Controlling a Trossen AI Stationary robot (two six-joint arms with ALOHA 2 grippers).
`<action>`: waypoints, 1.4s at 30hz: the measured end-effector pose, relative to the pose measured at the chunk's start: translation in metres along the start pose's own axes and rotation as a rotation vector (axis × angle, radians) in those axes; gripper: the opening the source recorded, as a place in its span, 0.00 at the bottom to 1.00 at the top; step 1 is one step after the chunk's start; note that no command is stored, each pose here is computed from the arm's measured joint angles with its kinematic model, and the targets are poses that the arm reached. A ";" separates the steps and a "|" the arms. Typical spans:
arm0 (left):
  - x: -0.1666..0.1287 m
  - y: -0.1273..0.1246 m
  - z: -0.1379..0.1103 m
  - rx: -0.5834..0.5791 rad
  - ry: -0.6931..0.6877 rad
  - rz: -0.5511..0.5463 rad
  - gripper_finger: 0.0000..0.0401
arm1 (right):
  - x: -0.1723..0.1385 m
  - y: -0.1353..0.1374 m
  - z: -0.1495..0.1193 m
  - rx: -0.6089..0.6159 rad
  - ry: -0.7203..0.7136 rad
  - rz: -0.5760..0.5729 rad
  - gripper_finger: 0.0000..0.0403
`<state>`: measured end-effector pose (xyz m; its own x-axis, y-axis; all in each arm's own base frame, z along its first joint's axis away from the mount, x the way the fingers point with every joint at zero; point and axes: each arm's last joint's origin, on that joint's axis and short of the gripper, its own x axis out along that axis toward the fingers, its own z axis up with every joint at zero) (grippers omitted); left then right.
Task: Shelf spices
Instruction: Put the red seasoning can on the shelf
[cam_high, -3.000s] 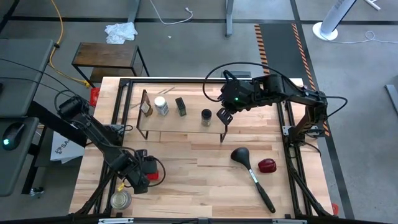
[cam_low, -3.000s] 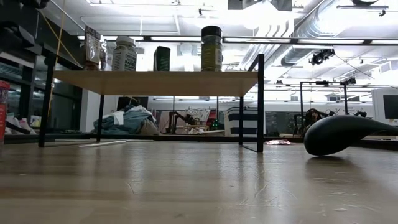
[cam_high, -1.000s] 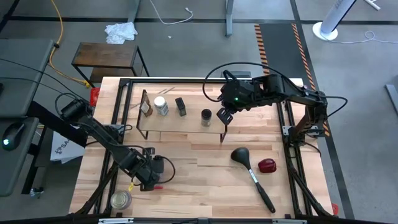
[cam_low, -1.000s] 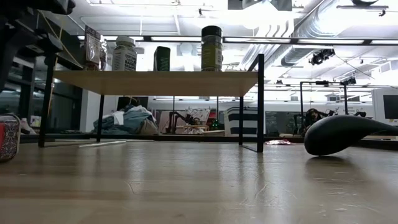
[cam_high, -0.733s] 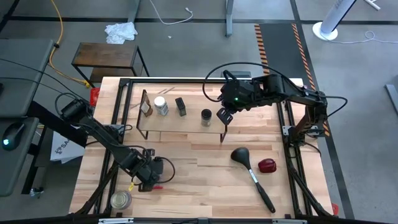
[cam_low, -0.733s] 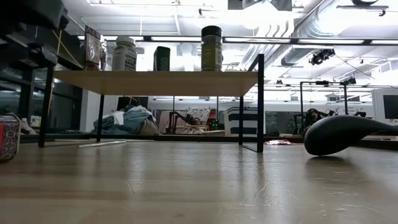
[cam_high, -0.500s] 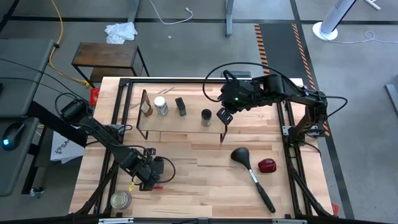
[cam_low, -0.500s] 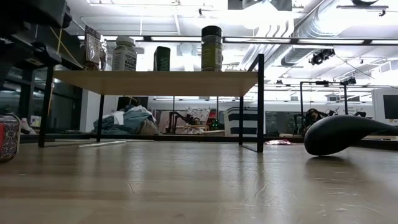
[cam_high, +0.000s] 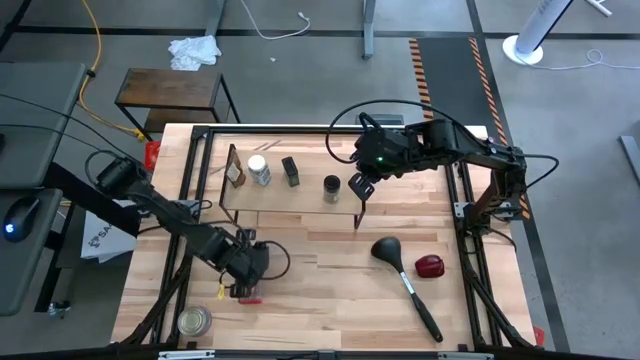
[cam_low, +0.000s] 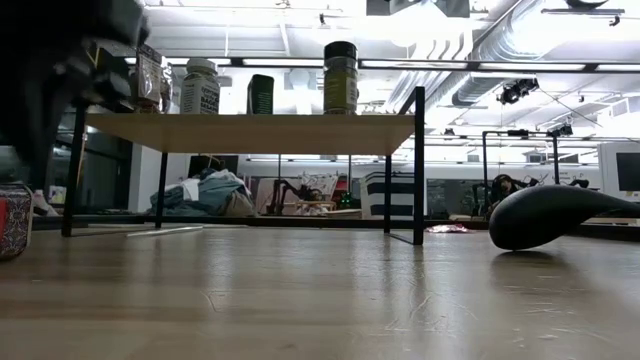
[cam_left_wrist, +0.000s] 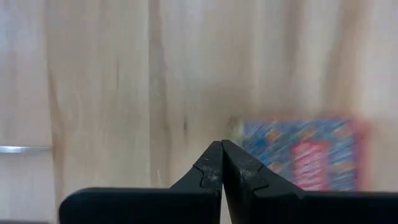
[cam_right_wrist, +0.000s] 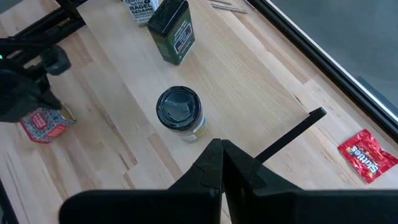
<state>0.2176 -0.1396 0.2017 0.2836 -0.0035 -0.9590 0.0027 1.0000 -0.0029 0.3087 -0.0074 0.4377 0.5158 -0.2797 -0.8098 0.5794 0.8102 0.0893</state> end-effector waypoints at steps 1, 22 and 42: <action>-0.007 -0.001 0.003 -0.008 -0.032 -0.017 0.00 | 0.000 0.000 0.000 0.000 0.000 0.000 0.00; 0.011 -0.005 -0.024 0.064 -0.006 -0.097 0.00 | 0.000 -0.001 0.000 0.013 0.000 -0.002 0.00; 0.027 0.022 -0.016 0.031 -0.092 0.015 0.00 | 0.000 -0.001 0.000 0.052 0.000 -0.001 0.00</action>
<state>0.2103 -0.1175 0.1708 0.3707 0.0099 -0.9287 0.0268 0.9994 0.0214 0.3085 -0.0078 0.4377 0.5150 -0.2808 -0.8099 0.6119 0.7821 0.1179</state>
